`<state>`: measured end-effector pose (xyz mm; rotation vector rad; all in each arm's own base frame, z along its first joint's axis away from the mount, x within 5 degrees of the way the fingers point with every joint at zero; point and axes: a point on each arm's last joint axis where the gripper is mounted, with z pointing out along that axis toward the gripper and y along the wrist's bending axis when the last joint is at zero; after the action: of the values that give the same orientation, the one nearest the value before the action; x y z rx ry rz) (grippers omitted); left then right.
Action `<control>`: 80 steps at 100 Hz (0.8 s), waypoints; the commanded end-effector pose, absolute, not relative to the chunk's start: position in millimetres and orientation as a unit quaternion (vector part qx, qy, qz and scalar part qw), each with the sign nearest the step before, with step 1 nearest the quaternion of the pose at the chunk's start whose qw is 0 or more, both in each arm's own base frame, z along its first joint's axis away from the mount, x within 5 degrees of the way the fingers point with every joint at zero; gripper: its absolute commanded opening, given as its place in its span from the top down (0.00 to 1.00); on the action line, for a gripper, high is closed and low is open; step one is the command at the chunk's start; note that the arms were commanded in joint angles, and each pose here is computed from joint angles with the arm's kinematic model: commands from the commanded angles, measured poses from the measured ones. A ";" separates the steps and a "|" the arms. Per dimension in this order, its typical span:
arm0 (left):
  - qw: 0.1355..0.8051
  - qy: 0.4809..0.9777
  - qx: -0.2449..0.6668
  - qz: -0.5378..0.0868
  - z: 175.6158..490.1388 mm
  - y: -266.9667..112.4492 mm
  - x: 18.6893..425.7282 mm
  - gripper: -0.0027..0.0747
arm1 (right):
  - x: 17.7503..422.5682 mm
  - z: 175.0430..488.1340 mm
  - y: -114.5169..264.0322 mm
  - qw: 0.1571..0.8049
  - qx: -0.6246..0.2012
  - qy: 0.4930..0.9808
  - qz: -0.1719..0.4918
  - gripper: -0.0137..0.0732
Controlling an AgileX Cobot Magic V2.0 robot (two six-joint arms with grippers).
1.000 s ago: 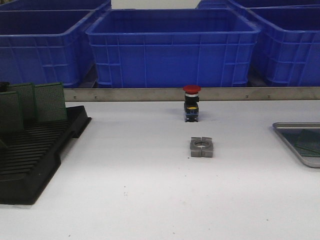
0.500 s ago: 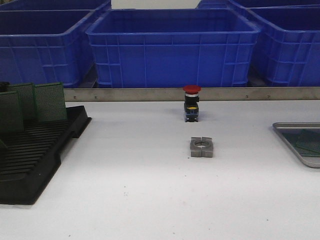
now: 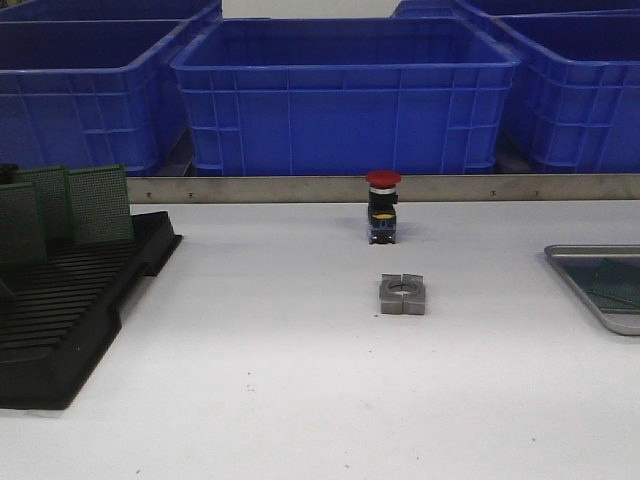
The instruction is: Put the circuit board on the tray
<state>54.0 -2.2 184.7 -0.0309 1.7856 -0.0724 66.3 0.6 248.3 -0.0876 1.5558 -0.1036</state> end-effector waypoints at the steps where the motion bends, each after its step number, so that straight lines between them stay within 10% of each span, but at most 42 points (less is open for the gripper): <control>1: 0.658 0.752 -0.022 -0.039 186.2 -2.0 54.1 0.99 | 66.3 247.8 -4.9 0.734 0.008 0.678 -0.043 0.91; 19: 0.658 0.752 -0.022 -0.039 186.2 -2.0 54.1 0.99 | 59.1 203.3 -4.2 0.720 0.032 0.693 -0.018 0.91; 80: 0.658 0.752 -0.022 -0.039 186.2 -2.0 54.1 0.99 | 55.0 199.5 -3.0 0.715 0.021 0.699 -0.016 0.91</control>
<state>54.0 -2.2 184.5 -0.0324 1.7877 -0.0736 56.4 -3.4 191.9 0.0599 1.6405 -0.0293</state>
